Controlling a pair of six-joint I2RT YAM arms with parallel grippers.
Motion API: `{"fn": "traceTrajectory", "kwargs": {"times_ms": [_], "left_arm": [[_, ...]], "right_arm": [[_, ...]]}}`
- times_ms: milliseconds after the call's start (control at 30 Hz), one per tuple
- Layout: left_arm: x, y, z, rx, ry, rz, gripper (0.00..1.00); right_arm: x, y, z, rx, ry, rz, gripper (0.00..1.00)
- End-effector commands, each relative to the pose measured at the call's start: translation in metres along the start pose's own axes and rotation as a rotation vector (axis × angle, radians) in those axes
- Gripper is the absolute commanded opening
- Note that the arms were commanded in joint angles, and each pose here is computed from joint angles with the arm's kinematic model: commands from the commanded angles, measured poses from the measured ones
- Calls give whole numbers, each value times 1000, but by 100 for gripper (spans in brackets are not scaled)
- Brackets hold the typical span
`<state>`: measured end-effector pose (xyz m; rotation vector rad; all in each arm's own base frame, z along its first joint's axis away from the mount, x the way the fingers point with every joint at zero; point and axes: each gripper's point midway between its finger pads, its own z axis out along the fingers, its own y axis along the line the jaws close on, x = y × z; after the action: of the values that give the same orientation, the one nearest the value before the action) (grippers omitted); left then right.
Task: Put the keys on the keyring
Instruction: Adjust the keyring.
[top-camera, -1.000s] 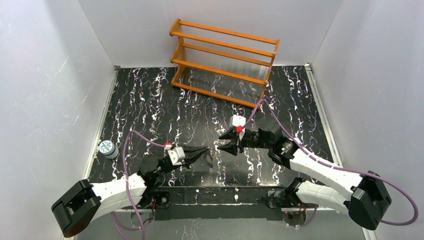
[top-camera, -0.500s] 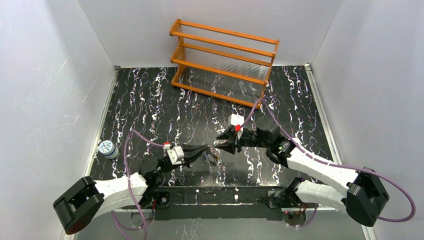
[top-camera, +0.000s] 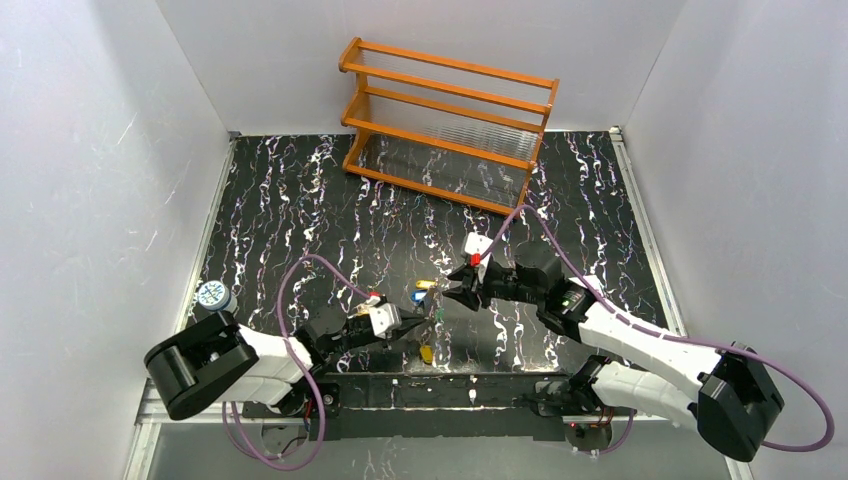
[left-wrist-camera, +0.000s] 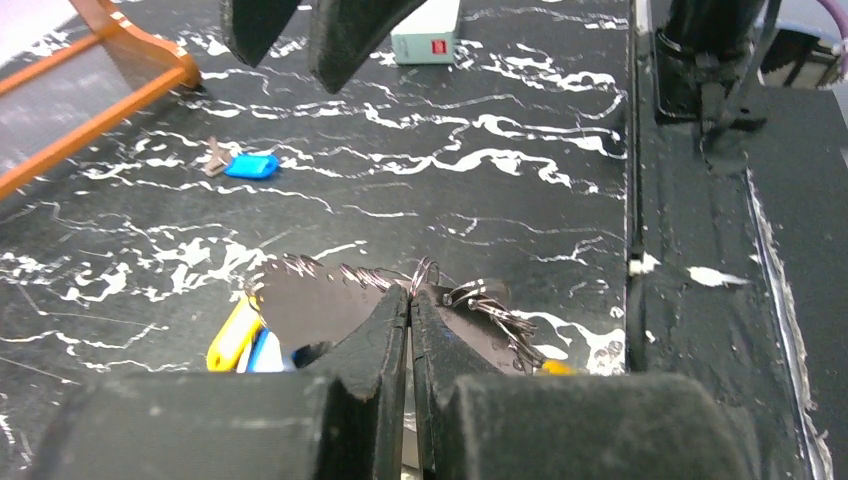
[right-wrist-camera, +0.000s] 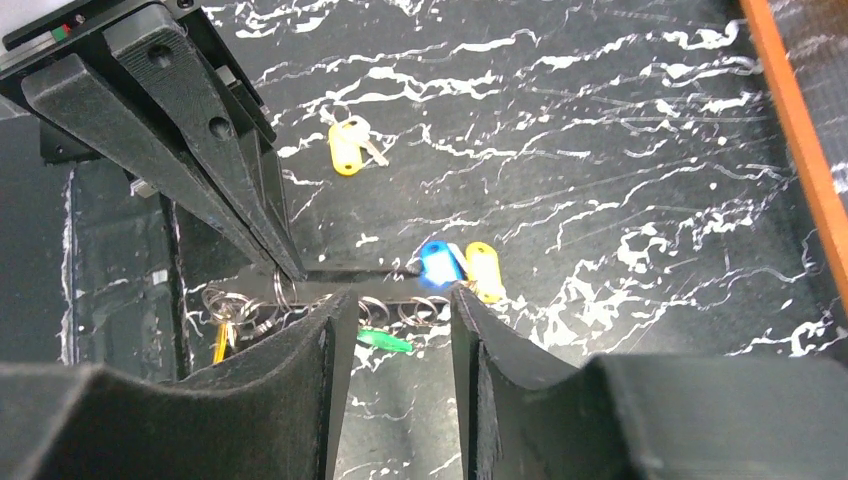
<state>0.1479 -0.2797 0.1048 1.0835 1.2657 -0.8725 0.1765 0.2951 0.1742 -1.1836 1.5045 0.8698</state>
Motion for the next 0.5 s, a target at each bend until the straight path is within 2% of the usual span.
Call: {"fn": "traceTrajectory", "kwargs": {"times_ms": [0,167,467], "left_arm": [[12,-6,-1,3,35,-13,0],[19,6,3,-120,56,-226,0],[8,10,3,-148,3,-248,0]], "right_arm": [[2,1,-4,10,-13,16,47],[19,10,-4,-23,-9,45,47],[15,26,-3,-105,-109,44,41]]}}
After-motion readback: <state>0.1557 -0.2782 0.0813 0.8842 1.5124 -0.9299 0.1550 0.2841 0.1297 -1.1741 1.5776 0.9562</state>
